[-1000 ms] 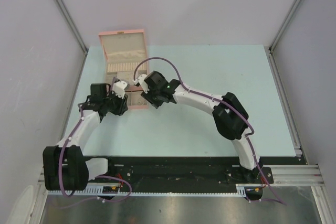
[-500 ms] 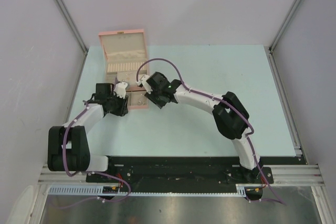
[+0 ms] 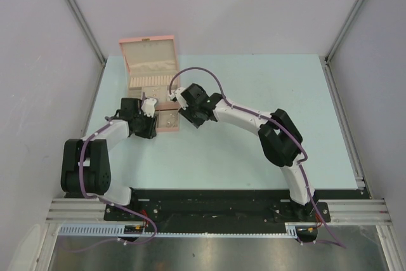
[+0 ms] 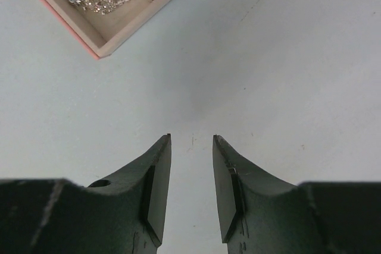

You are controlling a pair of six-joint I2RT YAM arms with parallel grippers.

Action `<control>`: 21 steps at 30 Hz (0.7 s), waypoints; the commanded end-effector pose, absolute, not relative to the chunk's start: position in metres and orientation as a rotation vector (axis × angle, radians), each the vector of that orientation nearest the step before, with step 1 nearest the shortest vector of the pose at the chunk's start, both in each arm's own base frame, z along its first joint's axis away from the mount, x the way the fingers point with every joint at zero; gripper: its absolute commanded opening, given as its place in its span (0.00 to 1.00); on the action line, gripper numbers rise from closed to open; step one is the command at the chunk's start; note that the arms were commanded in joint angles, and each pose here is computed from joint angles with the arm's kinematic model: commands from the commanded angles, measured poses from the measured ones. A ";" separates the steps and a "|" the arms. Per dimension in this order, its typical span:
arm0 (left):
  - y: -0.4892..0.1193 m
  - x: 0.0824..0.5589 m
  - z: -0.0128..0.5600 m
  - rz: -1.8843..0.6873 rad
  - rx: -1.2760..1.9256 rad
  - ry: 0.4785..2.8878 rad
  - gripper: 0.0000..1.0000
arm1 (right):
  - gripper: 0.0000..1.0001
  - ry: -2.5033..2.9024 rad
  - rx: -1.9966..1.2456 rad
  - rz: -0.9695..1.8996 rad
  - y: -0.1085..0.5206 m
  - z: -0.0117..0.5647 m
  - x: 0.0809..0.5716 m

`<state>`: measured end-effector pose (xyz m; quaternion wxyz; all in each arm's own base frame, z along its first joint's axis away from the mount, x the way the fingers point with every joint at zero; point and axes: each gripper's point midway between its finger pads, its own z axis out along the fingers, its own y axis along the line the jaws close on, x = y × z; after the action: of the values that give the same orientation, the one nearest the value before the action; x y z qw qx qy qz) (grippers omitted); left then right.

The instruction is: Organize the mixed jewelry

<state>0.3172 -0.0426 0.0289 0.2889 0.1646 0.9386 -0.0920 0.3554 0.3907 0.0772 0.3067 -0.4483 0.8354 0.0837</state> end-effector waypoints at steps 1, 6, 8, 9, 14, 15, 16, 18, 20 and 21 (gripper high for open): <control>-0.043 0.339 0.041 -0.221 0.343 2.457 0.39 | 0.39 2.156 -1.139 0.230 0.391 0.108 0.367; -0.044 0.346 0.042 -0.211 0.329 2.442 0.39 | 0.39 2.161 -1.131 0.232 0.389 0.108 0.368; -0.044 0.348 0.041 -0.209 0.322 2.442 0.39 | 0.39 2.160 -1.126 0.233 0.389 0.108 0.369; -0.043 0.350 0.042 -0.205 0.319 2.435 0.40 | 0.39 2.161 -1.124 0.232 0.388 0.109 0.369; -0.044 0.357 0.043 -0.205 0.305 2.426 0.40 | 0.39 2.158 -1.120 0.236 0.389 0.110 0.369; -0.044 0.359 0.042 -0.204 0.302 2.425 0.40 | 0.39 2.160 -1.120 0.235 0.388 0.110 0.369; -0.044 0.360 0.044 -0.203 0.301 2.418 0.40 | 0.39 2.160 -1.120 0.235 0.388 0.110 0.369; -0.044 0.362 0.043 -0.202 0.298 2.408 0.40 | 0.39 2.156 -1.116 0.233 0.387 0.111 0.369; -0.044 0.364 0.044 -0.201 0.292 2.403 0.40 | 0.39 2.156 -1.113 0.233 0.386 0.112 0.370; -0.045 0.365 0.044 -0.202 0.291 2.398 0.40 | 0.39 2.153 -1.112 0.233 0.386 0.114 0.371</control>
<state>0.3269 -0.0433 0.0209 0.2861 0.1374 0.9443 -0.0871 0.3618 0.3848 0.0772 0.3074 -0.4411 0.8393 0.0811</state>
